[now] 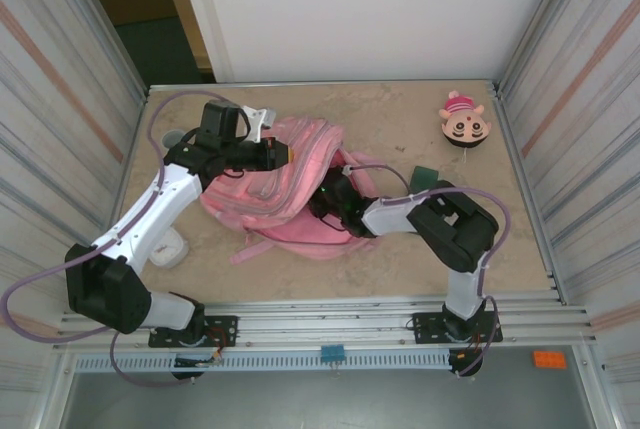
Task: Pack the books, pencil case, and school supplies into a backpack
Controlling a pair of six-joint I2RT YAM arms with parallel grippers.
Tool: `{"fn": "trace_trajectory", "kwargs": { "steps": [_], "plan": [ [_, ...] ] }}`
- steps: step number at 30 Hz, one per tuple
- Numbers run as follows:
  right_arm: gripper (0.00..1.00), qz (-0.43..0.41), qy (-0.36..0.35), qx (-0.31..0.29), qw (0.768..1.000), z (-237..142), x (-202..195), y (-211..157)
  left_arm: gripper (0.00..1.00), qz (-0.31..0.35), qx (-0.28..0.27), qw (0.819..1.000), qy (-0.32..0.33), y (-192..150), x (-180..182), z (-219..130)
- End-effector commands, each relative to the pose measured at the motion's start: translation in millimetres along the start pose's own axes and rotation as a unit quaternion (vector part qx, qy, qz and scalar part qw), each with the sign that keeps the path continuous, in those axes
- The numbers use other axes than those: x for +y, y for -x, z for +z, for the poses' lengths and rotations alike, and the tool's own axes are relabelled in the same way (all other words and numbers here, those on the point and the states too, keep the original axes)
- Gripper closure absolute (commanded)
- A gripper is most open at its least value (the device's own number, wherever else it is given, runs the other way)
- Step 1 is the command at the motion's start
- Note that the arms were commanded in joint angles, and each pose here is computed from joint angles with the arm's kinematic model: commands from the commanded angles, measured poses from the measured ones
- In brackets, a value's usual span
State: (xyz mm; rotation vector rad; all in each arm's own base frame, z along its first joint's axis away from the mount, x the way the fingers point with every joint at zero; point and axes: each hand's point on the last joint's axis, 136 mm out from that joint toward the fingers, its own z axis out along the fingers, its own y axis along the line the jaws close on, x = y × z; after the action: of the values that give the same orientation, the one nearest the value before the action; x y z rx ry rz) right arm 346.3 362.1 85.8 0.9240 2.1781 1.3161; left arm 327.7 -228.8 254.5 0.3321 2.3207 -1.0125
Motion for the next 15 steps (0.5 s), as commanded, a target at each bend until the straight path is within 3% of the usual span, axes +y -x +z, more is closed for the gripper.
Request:
{"fn": "trace_trajectory", "kwargs": {
  "steps": [1, 2, 5, 11, 15],
  "plan": [
    [0.26, -0.023, -0.041, -0.021, 0.999, -24.2, -17.5, 11.2, 1.0, 0.042, -0.042, 0.998, 0.005, 23.1, -5.6, -9.1],
    [0.25, -0.024, -0.043, -0.025, 0.998, -31.0, -20.1, 12.2, 1.0, 0.04, -0.042, 0.998, 0.012, 22.4, -2.0, -8.8],
    [0.01, -0.026, -0.049, -0.034, 0.998, -47.1, -25.9, 17.8, 1.0, 0.042, -0.04, 0.998, 0.019, 20.0, 1.7, -7.7],
    [0.01, -0.08, -0.064, -0.055, 0.993, -90.9, -22.3, 28.9, 1.0, 0.047, -0.031, 0.998, 0.033, 12.1, 10.9, -4.5],
    [0.01, -0.152, -0.081, -0.097, 0.98, -140.0, -12.7, 48.3, 1.0, 0.047, -0.015, 0.997, 0.056, 0.5, 24.1, 1.8]
  ]
}}
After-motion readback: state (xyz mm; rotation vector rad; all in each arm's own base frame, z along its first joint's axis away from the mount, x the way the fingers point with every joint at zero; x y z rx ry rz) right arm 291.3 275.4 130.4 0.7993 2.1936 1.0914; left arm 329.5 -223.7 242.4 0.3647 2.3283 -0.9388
